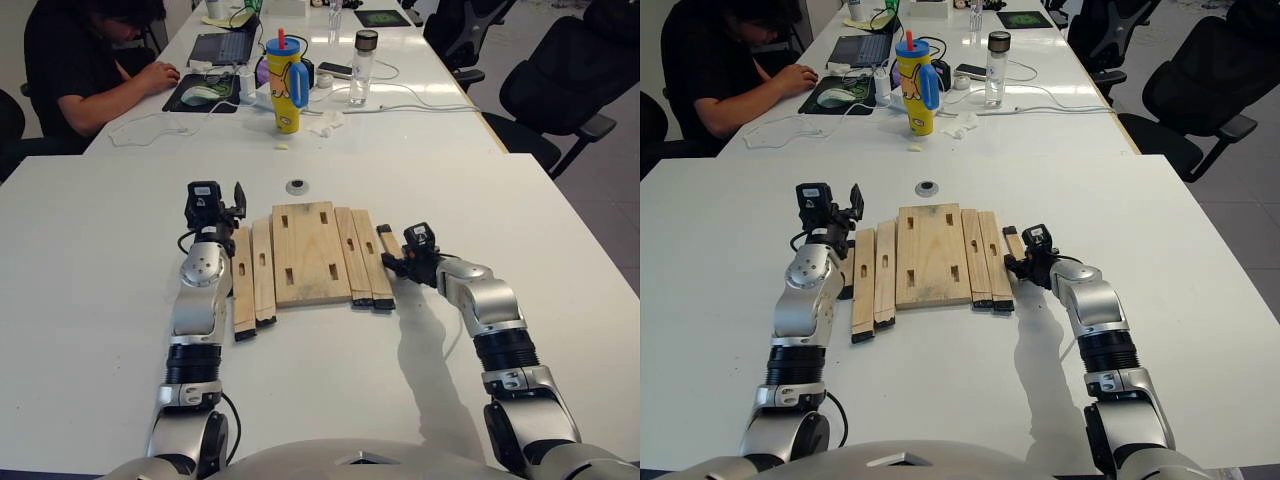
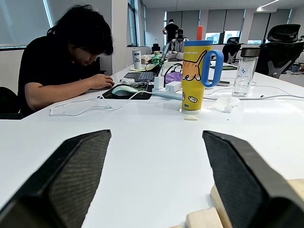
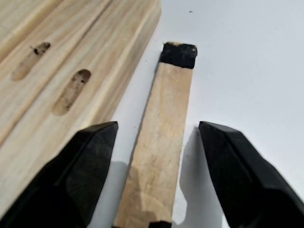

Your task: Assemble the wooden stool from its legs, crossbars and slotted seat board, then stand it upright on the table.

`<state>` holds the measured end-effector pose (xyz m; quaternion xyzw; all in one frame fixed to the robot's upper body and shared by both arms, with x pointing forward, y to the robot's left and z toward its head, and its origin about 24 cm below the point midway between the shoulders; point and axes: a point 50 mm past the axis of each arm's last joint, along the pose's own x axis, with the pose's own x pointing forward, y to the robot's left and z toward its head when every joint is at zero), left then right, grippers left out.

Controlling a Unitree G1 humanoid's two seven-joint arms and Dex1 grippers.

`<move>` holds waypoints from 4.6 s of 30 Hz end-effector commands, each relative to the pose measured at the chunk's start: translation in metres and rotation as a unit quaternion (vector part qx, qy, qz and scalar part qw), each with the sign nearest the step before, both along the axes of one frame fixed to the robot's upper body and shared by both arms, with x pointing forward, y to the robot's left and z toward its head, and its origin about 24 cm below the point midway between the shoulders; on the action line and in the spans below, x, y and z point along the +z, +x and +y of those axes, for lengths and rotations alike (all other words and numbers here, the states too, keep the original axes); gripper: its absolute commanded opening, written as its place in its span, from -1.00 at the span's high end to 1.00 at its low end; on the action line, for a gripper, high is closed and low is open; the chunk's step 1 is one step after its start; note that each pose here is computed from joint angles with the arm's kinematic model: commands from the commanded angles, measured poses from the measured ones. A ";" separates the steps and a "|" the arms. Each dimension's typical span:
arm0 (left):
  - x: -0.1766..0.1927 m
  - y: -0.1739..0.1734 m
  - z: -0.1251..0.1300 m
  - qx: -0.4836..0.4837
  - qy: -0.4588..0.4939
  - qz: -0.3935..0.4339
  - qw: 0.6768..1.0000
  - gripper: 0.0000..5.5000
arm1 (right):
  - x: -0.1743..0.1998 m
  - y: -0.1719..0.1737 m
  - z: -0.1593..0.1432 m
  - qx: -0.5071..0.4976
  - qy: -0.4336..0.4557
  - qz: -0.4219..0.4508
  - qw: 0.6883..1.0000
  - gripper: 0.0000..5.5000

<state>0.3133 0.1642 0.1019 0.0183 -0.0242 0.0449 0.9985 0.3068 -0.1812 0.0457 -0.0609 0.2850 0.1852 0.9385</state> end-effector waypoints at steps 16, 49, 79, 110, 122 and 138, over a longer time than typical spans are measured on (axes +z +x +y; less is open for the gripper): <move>0.026 0.004 -0.031 -0.178 -0.149 0.004 0.973 -0.30 | 0.030 0.021 0.002 -0.051 0.024 -0.210 0.976 0.53; 0.069 0.011 -0.070 -0.469 -0.354 0.096 0.803 0.07 | 0.064 -0.029 0.066 0.173 0.181 -0.389 0.887 0.53; 0.055 -0.029 -0.002 -0.224 -0.300 -0.028 0.927 0.84 | 0.037 -0.011 0.024 0.025 0.131 -0.291 0.947 0.20; -0.028 -0.054 0.017 0.006 -0.249 0.096 0.964 0.84 | 0.038 0.000 0.030 -0.005 0.142 -0.265 0.954 0.20; -0.053 -0.064 -0.012 -0.039 -0.007 0.195 0.980 0.84 | 0.031 -0.015 0.039 -0.009 0.089 -0.252 0.964 0.20; -0.060 -0.067 -0.008 -0.116 0.019 0.125 0.985 0.84 | 0.029 -0.019 0.045 0.002 0.079 -0.250 0.965 0.20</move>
